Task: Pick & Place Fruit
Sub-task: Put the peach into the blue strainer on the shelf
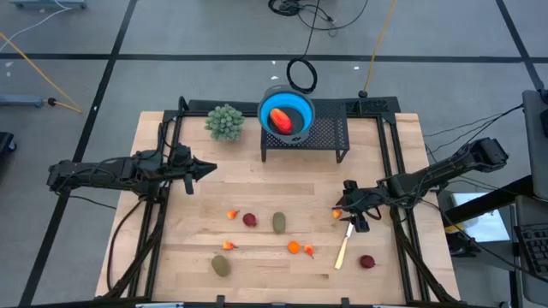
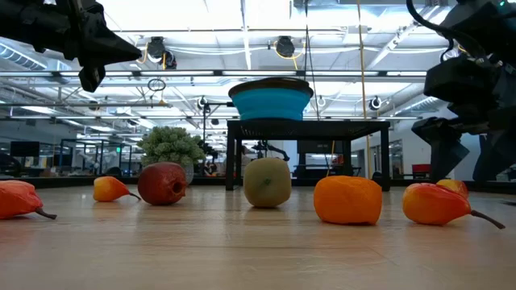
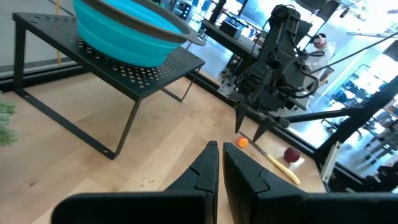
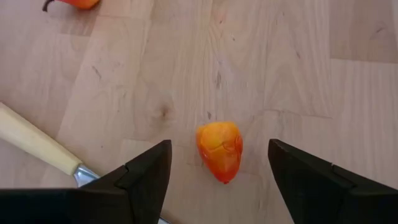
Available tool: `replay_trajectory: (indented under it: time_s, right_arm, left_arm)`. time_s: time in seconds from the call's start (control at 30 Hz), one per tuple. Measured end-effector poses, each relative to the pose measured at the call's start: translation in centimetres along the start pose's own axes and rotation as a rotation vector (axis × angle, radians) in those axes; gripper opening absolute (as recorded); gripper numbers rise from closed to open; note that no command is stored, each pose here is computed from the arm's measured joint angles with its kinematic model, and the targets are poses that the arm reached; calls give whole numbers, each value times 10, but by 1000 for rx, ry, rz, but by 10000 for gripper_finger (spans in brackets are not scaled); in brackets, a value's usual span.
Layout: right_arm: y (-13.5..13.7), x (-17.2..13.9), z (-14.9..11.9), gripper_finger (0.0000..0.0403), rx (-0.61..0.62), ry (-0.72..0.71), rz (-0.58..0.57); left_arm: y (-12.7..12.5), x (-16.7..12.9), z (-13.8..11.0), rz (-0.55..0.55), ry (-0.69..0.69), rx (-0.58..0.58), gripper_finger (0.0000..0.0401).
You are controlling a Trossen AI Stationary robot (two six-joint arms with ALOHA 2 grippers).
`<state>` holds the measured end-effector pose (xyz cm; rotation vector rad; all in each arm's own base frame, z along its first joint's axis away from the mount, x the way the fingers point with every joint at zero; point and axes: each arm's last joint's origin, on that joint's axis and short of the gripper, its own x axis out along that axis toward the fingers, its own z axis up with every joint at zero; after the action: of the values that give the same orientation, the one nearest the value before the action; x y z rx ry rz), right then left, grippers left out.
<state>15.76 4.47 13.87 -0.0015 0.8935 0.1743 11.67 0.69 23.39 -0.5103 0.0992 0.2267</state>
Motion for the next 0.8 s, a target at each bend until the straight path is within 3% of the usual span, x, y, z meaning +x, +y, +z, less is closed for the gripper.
replay_trajectory:
  time_s: [0.4, 0.8]
  right_arm:
    - [-2, 14, -10, 245, -3, 67, -36]
    - [-1, 19, -6, 174, -2, 35, -32]
  left_arm:
    - [1, 0, 0, 17, -10, 0, 21]
    - [1, 0, 0, 17, -10, 0, 21]
